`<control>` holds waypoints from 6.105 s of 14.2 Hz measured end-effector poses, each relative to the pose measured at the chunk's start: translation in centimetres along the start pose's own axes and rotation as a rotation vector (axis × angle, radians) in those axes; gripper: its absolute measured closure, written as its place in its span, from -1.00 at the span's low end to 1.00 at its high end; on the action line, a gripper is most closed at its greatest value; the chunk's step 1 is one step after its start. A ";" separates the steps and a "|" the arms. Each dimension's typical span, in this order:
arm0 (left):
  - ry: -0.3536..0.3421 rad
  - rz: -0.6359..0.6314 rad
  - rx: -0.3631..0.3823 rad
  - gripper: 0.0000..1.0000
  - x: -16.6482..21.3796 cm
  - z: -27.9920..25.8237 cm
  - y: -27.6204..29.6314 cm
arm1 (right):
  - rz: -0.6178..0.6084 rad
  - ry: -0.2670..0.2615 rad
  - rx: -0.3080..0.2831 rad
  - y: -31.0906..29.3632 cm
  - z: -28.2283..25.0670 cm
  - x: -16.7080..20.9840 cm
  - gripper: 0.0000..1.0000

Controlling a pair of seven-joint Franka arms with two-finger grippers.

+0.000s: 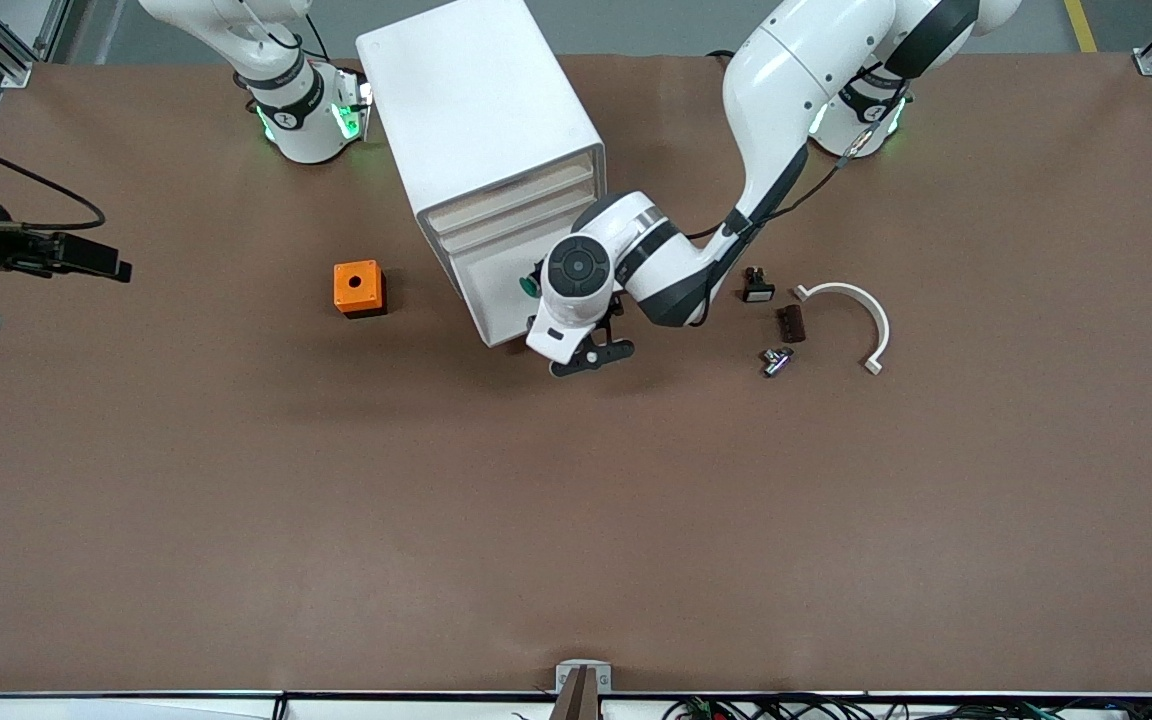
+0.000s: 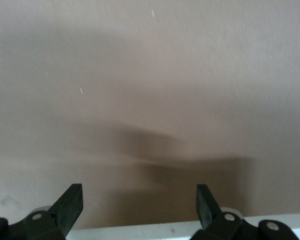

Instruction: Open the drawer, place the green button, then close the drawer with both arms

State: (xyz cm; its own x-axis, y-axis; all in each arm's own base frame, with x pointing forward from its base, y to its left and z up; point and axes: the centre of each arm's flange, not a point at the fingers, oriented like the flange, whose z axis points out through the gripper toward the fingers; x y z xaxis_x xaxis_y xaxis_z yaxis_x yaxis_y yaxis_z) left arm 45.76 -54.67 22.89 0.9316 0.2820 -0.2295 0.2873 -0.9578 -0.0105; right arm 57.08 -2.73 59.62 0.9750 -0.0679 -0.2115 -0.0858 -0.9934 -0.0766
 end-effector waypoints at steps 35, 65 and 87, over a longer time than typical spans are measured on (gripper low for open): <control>0.023 0.099 -0.083 -1.00 8.7 -8.0 -5.0 | -0.023 0.162 -0.078 1.6 -4.8 -1.7 -1.00; 0.287 0.360 0.124 -1.00 15.8 -42.6 -41.7 | -0.027 0.174 -0.079 1.4 -4.6 -1.2 -1.00; 0.263 0.323 0.037 -1.00 11.7 -44.1 -44.6 | -0.024 0.158 -0.085 1.7 -2.7 -0.7 -1.00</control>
State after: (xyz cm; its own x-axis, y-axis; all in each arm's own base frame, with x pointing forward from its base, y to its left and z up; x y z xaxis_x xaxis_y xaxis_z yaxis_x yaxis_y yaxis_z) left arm 53.71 -6.18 63.53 0.9990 -0.0335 0.0297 -0.0331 -0.9993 -0.0150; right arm 56.84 -4.62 62.22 0.9972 -0.0510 -0.0544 -0.0509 -0.9987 0.0039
